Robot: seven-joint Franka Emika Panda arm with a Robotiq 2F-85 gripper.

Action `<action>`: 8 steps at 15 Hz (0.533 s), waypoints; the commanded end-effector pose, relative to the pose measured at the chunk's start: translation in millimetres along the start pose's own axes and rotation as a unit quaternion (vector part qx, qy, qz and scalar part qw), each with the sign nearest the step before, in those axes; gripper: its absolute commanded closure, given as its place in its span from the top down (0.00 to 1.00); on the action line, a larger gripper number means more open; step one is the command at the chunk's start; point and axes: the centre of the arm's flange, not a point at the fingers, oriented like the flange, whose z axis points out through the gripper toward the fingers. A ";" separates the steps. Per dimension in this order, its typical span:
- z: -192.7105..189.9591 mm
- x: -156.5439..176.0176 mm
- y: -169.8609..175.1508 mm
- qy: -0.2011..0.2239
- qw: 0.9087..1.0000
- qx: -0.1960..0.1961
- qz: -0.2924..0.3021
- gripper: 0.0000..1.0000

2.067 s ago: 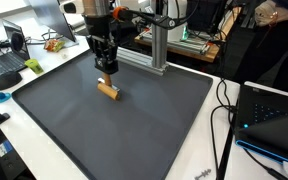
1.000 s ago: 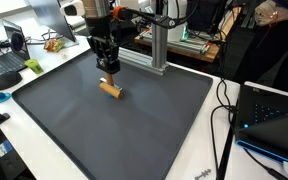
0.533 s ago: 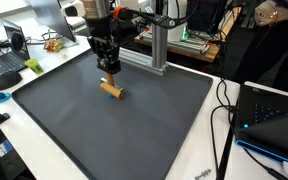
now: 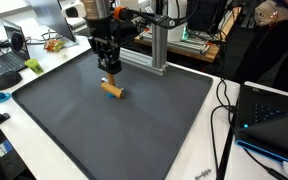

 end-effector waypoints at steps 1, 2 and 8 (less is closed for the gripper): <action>22.3 0.0 -2.4 -0.036 0.999 0.013 -0.007 0.22; 22.3 0.8 -2.2 -0.034 0.999 0.011 -0.006 0.22; 22.5 7.9 -0.4 -0.015 1.000 0.009 -0.001 0.22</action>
